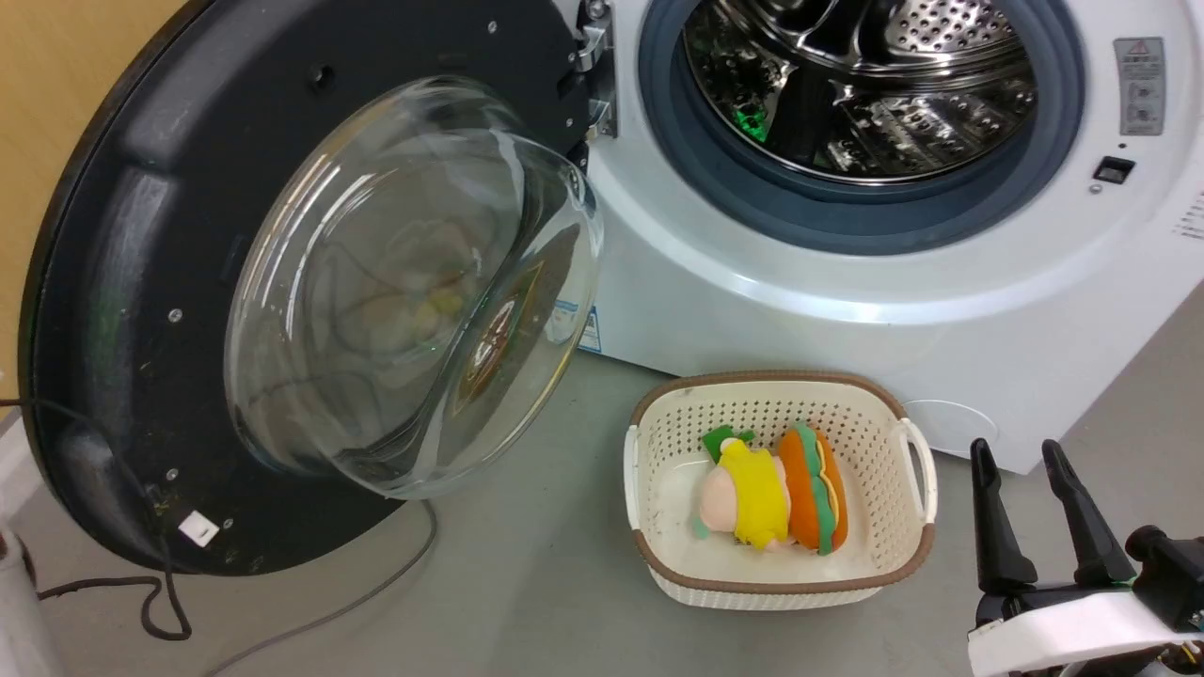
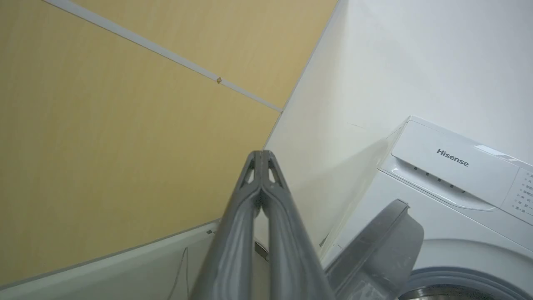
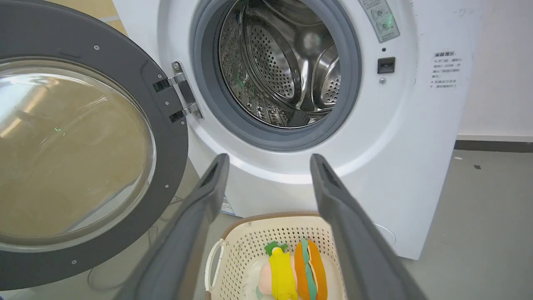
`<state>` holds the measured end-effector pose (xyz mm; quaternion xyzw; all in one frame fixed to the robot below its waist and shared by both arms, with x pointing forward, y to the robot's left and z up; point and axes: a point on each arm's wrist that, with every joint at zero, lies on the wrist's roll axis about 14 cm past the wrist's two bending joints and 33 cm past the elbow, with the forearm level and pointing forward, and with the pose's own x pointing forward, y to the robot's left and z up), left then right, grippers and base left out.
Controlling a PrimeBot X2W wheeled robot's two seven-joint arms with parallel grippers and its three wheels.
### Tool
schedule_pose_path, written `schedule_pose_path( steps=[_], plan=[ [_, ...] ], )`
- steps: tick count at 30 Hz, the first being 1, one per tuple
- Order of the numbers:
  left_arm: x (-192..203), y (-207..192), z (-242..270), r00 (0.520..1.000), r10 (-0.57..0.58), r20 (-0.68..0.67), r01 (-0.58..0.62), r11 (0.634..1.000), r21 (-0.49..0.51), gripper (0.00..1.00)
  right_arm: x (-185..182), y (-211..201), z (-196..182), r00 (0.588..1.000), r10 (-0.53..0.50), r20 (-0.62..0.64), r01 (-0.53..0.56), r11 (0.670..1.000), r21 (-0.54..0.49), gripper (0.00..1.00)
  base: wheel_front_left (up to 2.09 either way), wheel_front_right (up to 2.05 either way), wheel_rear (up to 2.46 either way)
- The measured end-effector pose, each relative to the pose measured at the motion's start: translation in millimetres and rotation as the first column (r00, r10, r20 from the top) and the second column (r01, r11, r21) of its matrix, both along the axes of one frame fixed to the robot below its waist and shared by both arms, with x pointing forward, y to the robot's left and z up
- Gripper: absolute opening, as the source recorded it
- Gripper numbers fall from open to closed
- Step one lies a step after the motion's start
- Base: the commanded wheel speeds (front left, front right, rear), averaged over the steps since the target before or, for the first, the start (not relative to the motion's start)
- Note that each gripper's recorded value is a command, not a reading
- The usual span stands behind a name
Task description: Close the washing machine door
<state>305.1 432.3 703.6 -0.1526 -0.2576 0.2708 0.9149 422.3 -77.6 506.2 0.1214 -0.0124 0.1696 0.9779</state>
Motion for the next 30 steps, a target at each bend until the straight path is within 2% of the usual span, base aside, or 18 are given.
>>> schedule_pose_path(
  steps=[4,5,8,16,22,30],
  plan=[
    [3,12,-22,0.997,-0.056,-0.046,0.049,0.989,-0.143,0.00,2,3,-3,1.000,0.006,-0.006,-0.006,1.000,0.012,1.00,0.00,0.00,0.00],
    [3,18,-42,0.990,-0.116,-0.075,0.092,0.961,-0.261,0.00,4,5,-5,1.000,0.009,-0.009,-0.009,1.000,0.020,1.00,0.00,0.00,0.00],
    [1,22,-56,0.982,-0.164,-0.094,0.122,0.931,-0.344,0.00,6,7,-7,1.000,0.014,-0.012,-0.013,0.999,0.029,1.00,0.00,0.00,0.00],
    [-4,12,-92,0.933,-0.319,-0.163,0.210,0.856,-0.472,0.00,10,16,-12,0.999,0.033,-0.020,-0.032,0.998,0.048,1.00,0.00,0.00,0.00],
    [-5,-15,-114,0.859,-0.472,-0.199,0.306,0.785,-0.539,0.00,12,23,-14,0.999,0.047,-0.022,-0.046,0.997,0.069,1.00,0.00,0.00,0.00],
    [-10,-65,-122,0.746,-0.653,-0.131,0.457,0.645,-0.613,0.00,14,28,-12,0.998,0.054,-0.016,-0.052,0.993,0.101,1.00,0.00,0.00,0.00]
  ],
)
